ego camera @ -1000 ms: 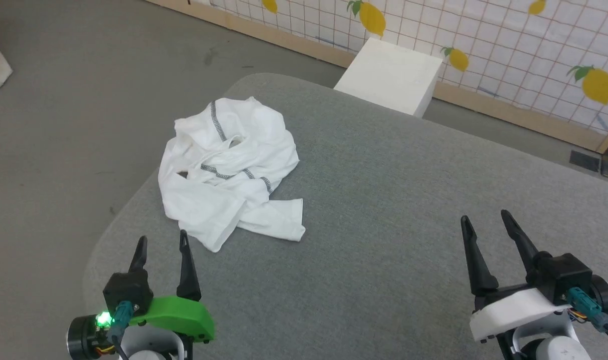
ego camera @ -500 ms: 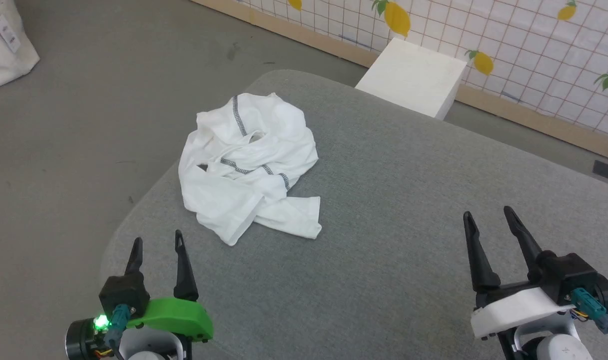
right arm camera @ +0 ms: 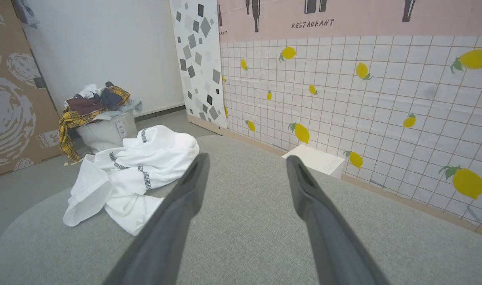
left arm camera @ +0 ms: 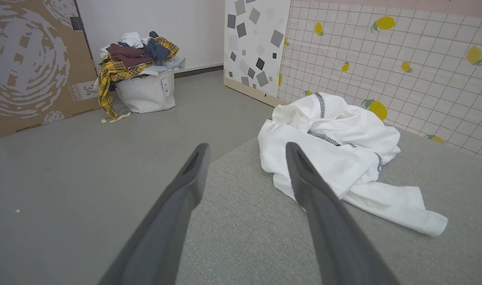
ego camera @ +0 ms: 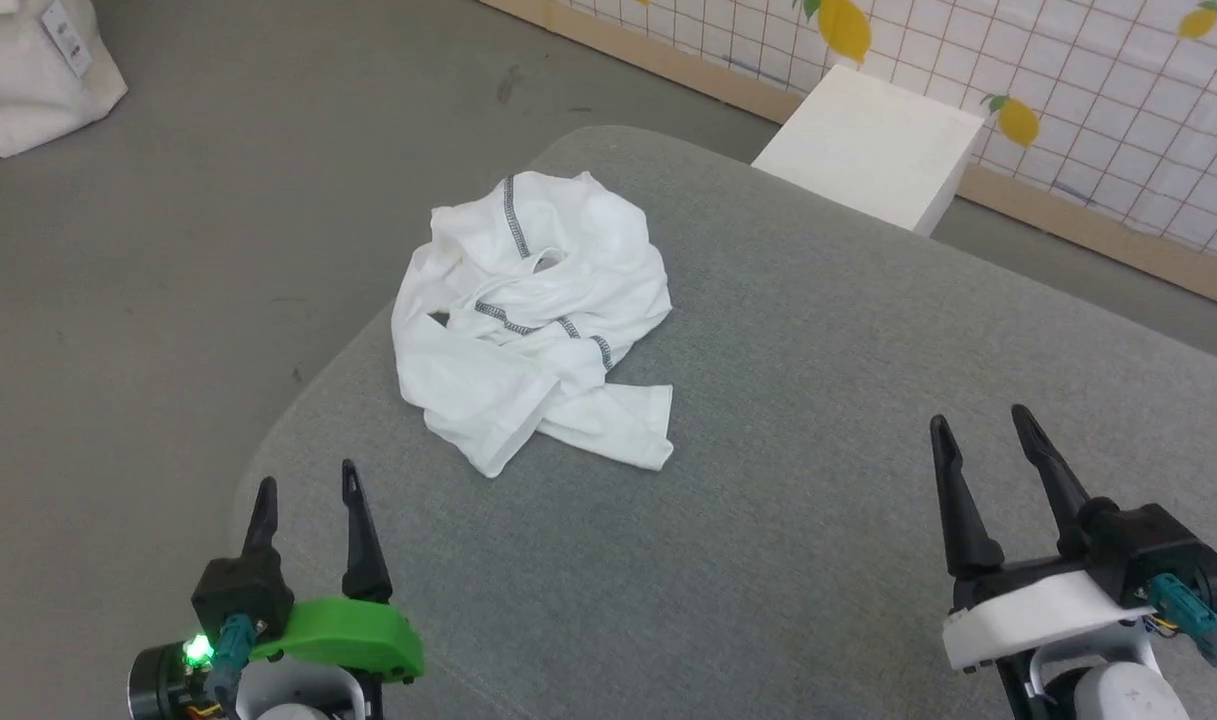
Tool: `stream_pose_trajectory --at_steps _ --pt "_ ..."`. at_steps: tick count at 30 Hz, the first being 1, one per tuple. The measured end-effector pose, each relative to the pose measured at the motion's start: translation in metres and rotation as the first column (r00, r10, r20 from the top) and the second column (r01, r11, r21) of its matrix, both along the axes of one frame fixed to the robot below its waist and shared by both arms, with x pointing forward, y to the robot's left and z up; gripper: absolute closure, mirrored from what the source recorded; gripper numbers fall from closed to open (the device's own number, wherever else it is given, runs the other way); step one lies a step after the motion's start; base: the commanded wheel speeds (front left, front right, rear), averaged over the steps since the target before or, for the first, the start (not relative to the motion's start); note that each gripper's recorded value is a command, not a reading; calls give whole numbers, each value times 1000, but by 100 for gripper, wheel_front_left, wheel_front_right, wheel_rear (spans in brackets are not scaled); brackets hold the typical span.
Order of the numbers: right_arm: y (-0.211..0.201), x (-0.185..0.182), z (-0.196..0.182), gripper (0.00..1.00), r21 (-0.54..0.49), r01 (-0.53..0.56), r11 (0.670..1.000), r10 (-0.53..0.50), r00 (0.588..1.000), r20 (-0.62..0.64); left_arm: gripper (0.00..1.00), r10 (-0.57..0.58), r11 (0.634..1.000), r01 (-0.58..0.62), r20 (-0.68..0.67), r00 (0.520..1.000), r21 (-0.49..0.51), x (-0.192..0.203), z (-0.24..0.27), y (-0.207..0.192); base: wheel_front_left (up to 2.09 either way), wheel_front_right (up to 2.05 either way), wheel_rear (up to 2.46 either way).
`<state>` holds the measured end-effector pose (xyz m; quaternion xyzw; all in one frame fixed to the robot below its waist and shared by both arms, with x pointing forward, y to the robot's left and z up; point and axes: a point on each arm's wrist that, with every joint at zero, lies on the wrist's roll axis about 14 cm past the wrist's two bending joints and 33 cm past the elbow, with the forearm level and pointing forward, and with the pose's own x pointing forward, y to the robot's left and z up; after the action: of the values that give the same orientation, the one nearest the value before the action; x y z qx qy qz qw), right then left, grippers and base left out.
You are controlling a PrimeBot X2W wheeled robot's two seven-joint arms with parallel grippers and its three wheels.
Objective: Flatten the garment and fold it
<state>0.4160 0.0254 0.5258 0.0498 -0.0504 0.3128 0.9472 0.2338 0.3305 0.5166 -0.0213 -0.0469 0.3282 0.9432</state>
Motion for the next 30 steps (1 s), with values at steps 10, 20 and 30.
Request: stream_pose_trajectory --at_steps 10,20,30 --pt "6 15 18 0 42 -6 999 3 999 53 0 -68 994 63 57 996 91 47 39 24 0 0 0" --pt "-49 48 2 0 63 145 987 -147 989 31 0 -262 958 282 -230 937 56 153 36 45 0 0 0" --pt "-128 68 -60 0 27 353 935 -349 932 -98 0 -397 916 299 -504 767 -267 223 -63 38 0 0 0"
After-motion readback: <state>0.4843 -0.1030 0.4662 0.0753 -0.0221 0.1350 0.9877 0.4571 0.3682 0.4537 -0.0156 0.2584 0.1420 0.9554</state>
